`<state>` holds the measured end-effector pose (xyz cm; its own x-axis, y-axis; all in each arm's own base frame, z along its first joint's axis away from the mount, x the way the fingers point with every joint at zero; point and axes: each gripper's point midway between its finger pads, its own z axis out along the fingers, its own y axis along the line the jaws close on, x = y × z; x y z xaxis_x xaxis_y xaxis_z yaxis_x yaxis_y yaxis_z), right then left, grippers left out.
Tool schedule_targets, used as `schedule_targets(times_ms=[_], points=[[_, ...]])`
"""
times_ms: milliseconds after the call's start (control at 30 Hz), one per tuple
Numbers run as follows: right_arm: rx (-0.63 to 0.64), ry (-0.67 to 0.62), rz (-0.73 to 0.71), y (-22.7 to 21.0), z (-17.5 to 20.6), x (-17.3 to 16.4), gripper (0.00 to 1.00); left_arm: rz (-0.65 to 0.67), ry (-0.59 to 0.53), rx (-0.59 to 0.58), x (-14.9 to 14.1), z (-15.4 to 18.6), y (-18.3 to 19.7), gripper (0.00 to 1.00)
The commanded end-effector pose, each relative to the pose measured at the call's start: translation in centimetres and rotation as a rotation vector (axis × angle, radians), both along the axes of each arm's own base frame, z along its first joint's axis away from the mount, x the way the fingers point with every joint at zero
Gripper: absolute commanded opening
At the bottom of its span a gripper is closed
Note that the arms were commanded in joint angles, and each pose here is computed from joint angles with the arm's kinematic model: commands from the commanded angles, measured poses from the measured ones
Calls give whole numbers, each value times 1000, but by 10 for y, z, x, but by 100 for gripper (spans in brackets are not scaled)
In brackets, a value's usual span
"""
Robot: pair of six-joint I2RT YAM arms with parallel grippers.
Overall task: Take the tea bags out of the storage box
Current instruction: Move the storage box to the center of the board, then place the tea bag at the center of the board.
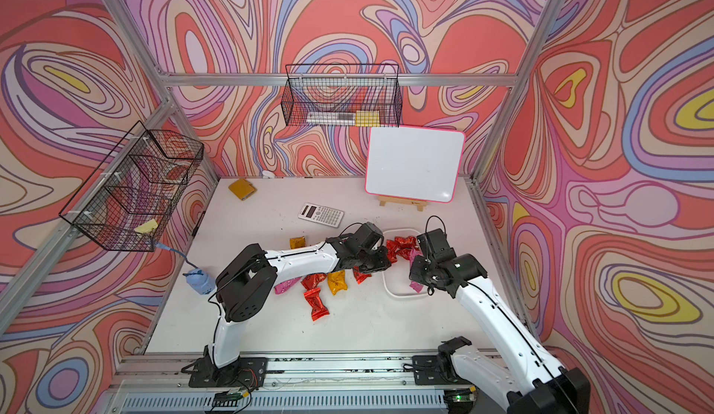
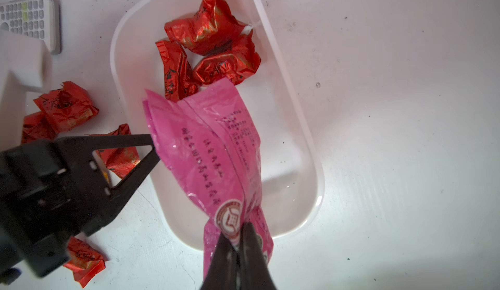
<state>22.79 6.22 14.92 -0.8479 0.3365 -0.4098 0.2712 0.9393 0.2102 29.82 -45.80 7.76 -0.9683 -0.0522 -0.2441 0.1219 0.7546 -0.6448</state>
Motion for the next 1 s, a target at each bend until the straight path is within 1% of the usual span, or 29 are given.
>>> schedule_targets(times_ms=[0, 67, 133, 233, 300, 367, 467, 533, 633, 700, 833, 967], points=[[-3, -23, 8, -3, 16, -4, 7, -18, -73, 0, 3, 23, -2, 12], [19, -43, 39, 3, 22, -2, 7, 6, -132, -26, 8, 45, 2, 16], [55, -52, 85, 12, 28, 0, 7, 44, -199, -47, 13, 72, 10, 23], [123, -39, 146, 30, 33, 3, 6, 131, -280, -69, 20, 102, 32, 33], [181, -34, 180, 43, 35, 5, 6, 206, -302, -73, 24, 113, 53, 36], [230, -33, 206, 55, 36, 7, 5, 290, -305, -68, 27, 118, 78, 38], [253, -31, 255, 76, 33, 7, 5, 416, -284, -35, 27, 112, 122, 39], [219, -9, 310, 97, 24, 5, 5, 493, -273, -9, 25, 106, 150, 40], [180, 36, 392, 135, 6, 0, 5, 575, -247, 22, 18, 94, 183, 41], [156, 59, 416, 154, -8, -3, 5, 620, -223, 42, 13, 87, 200, 42], [159, 114, 438, 181, -42, -10, 5, 691, -208, 65, 5, 78, 229, 50], [144, 147, 438, 193, -64, -15, 7, 716, -207, 74, 0, 77, 243, 53]])
